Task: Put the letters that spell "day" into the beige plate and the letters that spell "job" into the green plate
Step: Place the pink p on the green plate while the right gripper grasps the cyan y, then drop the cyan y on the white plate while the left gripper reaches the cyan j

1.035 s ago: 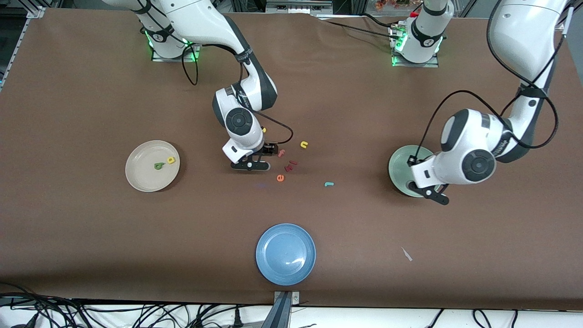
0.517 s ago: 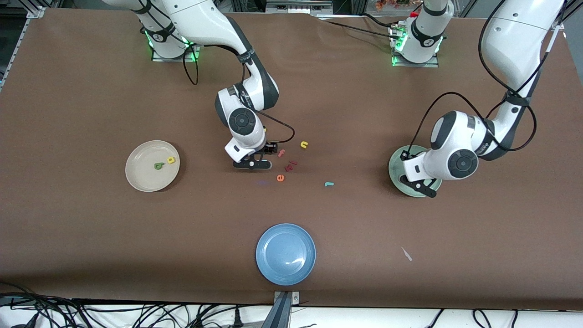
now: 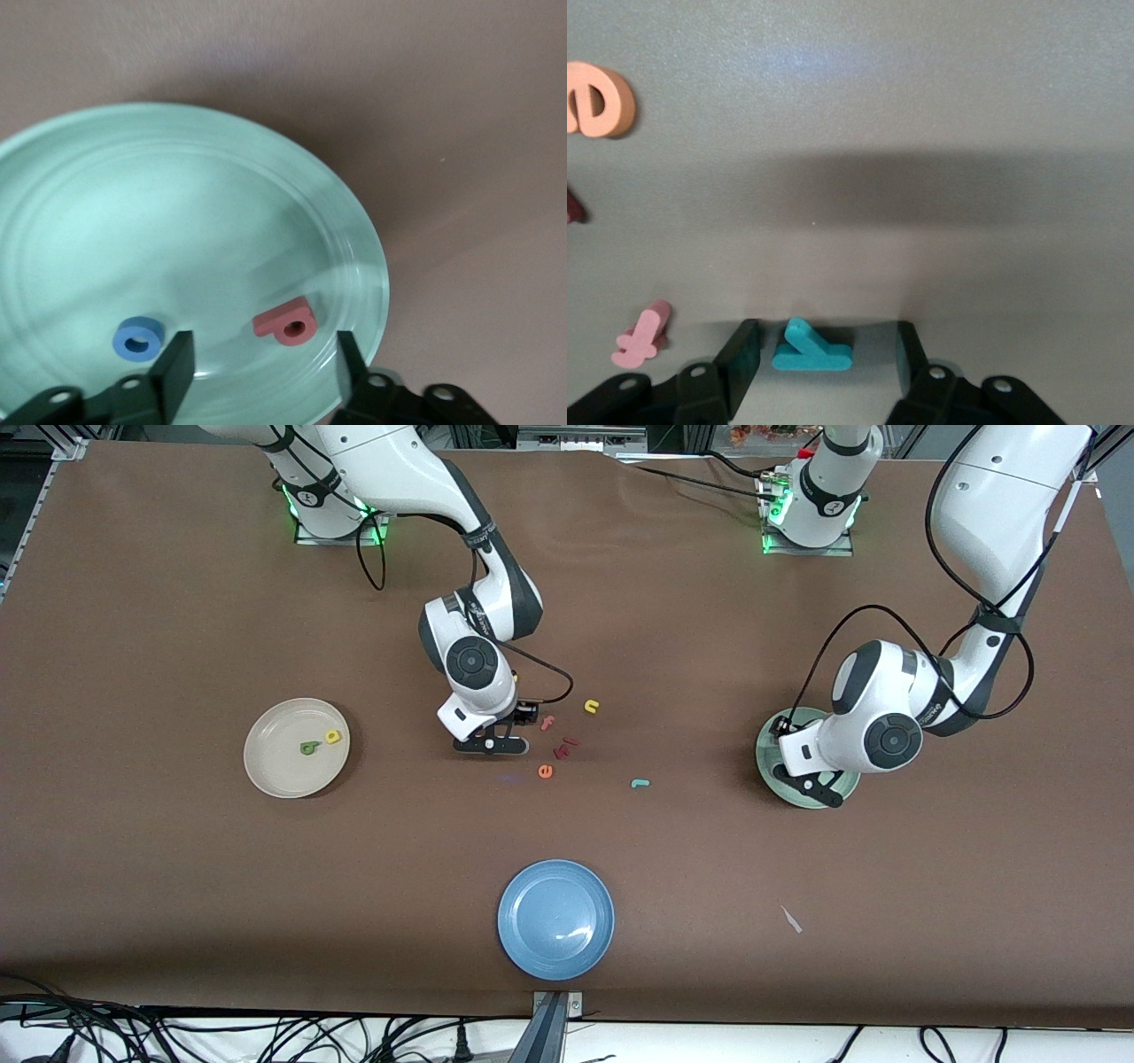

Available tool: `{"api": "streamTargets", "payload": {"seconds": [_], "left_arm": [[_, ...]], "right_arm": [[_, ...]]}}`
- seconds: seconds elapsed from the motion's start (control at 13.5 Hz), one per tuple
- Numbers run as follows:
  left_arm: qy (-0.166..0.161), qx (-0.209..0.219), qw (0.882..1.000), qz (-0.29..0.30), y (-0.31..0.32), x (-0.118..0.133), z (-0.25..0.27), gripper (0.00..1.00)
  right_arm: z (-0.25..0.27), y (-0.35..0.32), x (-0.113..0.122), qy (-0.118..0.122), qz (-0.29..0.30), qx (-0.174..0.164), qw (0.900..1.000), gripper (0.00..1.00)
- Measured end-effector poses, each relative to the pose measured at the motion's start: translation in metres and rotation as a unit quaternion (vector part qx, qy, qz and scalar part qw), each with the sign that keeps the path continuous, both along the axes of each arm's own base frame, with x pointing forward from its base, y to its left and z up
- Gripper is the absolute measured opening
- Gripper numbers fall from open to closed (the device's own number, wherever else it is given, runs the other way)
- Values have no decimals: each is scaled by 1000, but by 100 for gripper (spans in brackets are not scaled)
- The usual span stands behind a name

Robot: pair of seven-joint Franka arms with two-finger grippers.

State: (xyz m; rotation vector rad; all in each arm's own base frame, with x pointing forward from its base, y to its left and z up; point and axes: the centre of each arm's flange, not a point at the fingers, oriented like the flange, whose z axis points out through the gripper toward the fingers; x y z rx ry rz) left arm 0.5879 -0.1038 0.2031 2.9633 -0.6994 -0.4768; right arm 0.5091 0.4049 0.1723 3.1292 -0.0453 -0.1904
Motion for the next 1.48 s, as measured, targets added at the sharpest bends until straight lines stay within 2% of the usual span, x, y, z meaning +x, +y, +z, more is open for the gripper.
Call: {"api": "streamTargets", "payload": {"seconds": [0.07, 0.15, 0.22, 0.3, 0.52, 0.59, 0.81, 1.03, 1.26, 1.33, 1.48], "left_arm": [[0, 0, 1000, -2, -3, 5, 8, 88], [3, 2, 1000, -4, -6, 12, 20, 99], [1, 4, 1000, -6, -10, 21, 36, 100], [-7, 4, 1000, -8, -14, 31, 52, 100], [-35, 1, 999, -11, -26, 53, 91, 100], [-39, 0, 999, -11, -26, 57, 96, 100], [-42, -5, 999, -19, -41, 62, 93, 100], [-51, -15, 997, -47, -90, 65, 91, 100], [-49, -17, 998, -40, -112, 71, 78, 100], [-51, -20, 998, -35, -115, 76, 73, 100], [-55, -26, 998, -28, -121, 86, 67, 100]], "right_arm": [[0, 0, 0, 0, 0, 0, 1000, 66], [0, 1, -1, 0, 1, 0, 1000, 66], [1, 2, -1, -1, 1, 1, 1000, 60], [1, 4, -2, 0, 3, 2, 1000, 60], [3, 6, -2, -1, 3, 3, 1000, 50], [3, 6, -2, -1, 3, 3, 1000, 50], [4, 7, -2, -2, 4, 4, 1000, 38], [4, 7, -2, -2, 4, 4, 1000, 38], [5, 6, -1, -1, 3, 4, 1000, 38], [7, 4, 2, 6, 3, 2, 1000, 38], [23, -6, 17, 34, 9, -4, 999, 38]]}}
